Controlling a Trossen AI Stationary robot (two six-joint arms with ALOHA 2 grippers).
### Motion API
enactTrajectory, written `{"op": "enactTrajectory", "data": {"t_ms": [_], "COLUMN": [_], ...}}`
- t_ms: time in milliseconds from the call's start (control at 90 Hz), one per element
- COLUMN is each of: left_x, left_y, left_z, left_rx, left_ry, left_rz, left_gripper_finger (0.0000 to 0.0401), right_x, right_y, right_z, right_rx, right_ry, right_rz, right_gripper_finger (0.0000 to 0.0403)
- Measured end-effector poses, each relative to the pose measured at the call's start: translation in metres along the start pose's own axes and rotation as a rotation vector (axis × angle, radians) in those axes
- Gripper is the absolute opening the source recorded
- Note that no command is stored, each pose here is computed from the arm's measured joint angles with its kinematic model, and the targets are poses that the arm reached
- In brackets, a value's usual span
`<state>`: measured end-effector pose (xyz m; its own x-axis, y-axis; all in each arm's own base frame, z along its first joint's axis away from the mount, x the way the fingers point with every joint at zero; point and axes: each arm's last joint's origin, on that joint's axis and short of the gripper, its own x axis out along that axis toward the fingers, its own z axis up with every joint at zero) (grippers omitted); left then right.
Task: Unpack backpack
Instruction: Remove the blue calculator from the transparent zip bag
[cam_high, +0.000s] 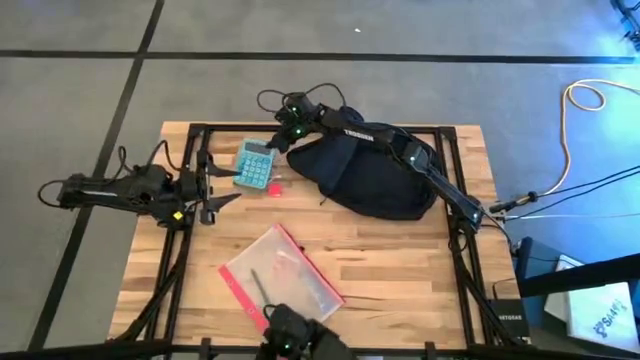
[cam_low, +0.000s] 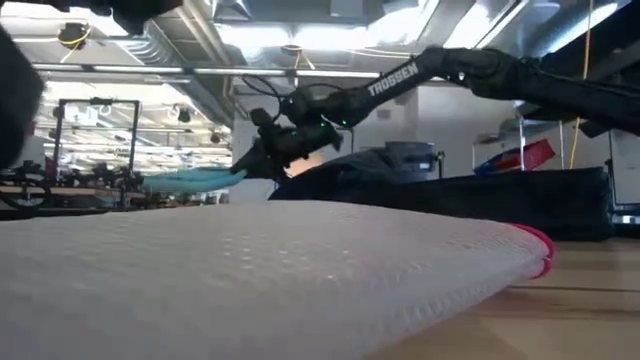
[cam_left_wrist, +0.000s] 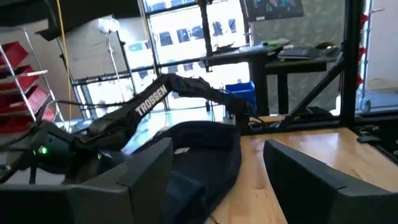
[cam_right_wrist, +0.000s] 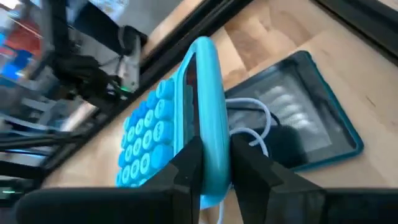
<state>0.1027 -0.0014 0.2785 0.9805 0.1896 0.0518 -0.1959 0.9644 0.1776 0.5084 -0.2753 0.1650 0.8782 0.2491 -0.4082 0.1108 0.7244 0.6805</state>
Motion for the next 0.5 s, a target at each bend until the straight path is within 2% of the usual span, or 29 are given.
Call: {"op": "enactTrajectory", "data": {"t_ms": [222, 378, 500], "left_x": [0.0, 0.0, 0.0], "left_y": [0.0008, 0.001, 0.001], "left_z": [0.001, 0.0015, 0.0018], "left_rx": [0.032, 0.046, 0.048], "left_ry": [-0.007, -0.011, -0.015], "left_rz": [0.023, 0.024, 0.025], "left_gripper_finger": [0.0239, 0.0239, 0.0239], "right_x": [0.0003, 0.0019, 0.0036], "right_y": [-0.0018, -0.0011, -0.0015], "right_z": [-0.0063, -0.008, -0.0084], "right_rx": [0.079, 0.081, 0.107], "right_ry": [0.055, 0.059, 0.028], "right_rz": [-0.008, -0.025, -0.102], "right_gripper_finger": [0.0053, 0.0053, 0.0053]}}
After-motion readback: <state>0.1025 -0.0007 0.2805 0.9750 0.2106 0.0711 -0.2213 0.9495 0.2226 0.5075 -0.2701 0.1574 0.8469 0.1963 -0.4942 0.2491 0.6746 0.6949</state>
